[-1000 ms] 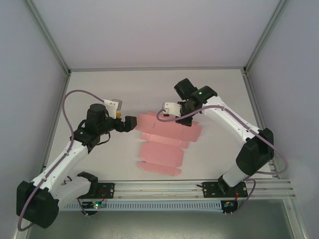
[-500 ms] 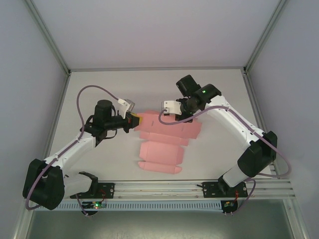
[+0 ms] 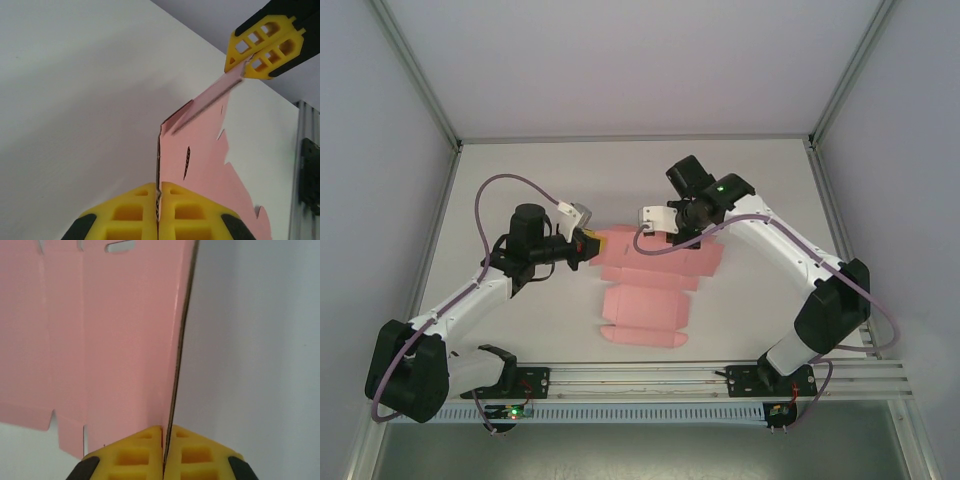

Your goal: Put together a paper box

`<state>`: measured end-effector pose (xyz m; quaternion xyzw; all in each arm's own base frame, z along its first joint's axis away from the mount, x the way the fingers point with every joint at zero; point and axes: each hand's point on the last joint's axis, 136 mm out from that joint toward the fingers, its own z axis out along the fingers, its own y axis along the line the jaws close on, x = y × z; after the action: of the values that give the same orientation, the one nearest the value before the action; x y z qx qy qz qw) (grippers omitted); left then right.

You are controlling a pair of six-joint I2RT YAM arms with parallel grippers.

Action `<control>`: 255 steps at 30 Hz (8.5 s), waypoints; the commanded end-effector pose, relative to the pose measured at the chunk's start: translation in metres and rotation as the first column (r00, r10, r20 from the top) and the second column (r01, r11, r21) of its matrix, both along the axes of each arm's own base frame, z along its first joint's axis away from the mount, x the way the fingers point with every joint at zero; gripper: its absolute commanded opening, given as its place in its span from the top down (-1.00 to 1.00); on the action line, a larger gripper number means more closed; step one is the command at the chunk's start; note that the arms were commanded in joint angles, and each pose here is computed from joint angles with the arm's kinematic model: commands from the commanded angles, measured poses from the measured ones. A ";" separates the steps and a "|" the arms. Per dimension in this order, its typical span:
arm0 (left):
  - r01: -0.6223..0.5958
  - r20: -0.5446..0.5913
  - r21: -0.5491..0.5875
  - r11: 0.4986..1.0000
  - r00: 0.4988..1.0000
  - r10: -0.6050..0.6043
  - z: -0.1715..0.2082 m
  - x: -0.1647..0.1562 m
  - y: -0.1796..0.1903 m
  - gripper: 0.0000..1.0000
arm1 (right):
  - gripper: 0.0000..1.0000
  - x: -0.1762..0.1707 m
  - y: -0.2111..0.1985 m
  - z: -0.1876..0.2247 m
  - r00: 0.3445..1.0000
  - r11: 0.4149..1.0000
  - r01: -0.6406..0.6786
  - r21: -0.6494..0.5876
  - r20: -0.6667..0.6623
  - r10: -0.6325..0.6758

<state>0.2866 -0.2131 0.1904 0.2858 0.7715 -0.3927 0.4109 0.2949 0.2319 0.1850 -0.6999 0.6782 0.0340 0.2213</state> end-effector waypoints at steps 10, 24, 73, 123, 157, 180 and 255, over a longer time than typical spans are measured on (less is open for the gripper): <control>-0.449 -0.243 0.191 0.873 0.840 0.485 -0.058 0.059 0.048 -0.06 | 1.00 0.023 0.018 0.017 0.923 0.995 -0.014 0.095 0.383 -0.024; -0.475 -0.013 0.212 0.854 0.873 0.488 0.026 0.054 0.066 -1.00 | 1.00 0.030 0.010 -0.001 0.904 0.999 0.018 -0.036 0.427 -0.001; -0.375 -0.308 0.194 0.907 0.854 0.419 -0.044 0.079 0.008 -1.00 | 1.00 0.059 0.019 0.004 0.846 0.980 0.137 0.147 0.498 -0.192; -0.270 -0.217 0.162 0.949 0.929 0.301 -0.057 0.036 -0.002 0.39 | 1.00 0.064 -0.006 0.015 0.906 0.905 0.320 0.282 0.189 -0.379; -0.506 0.357 0.388 0.770 0.853 0.381 -0.053 0.060 -0.072 0.45 | 1.00 0.049 0.010 -0.035 0.893 0.935 0.309 0.175 0.285 -0.348; -0.795 -0.189 0.201 0.572 0.541 0.819 -0.048 0.073 0.137 -1.00 | 1.00 0.083 0.033 -0.067 0.632 0.997 0.035 -0.065 0.775 0.028; -0.755 0.283 0.549 0.357 0.571 0.771 -0.168 0.095 0.065 0.71 | 1.00 0.015 0.017 -0.078 0.812 0.993 0.108 -0.051 0.580 -0.059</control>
<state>0.3806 -0.2536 0.0582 0.1246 0.8882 -0.0846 0.4341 0.3313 0.2582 0.1134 -0.6312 0.6062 -0.2247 0.4285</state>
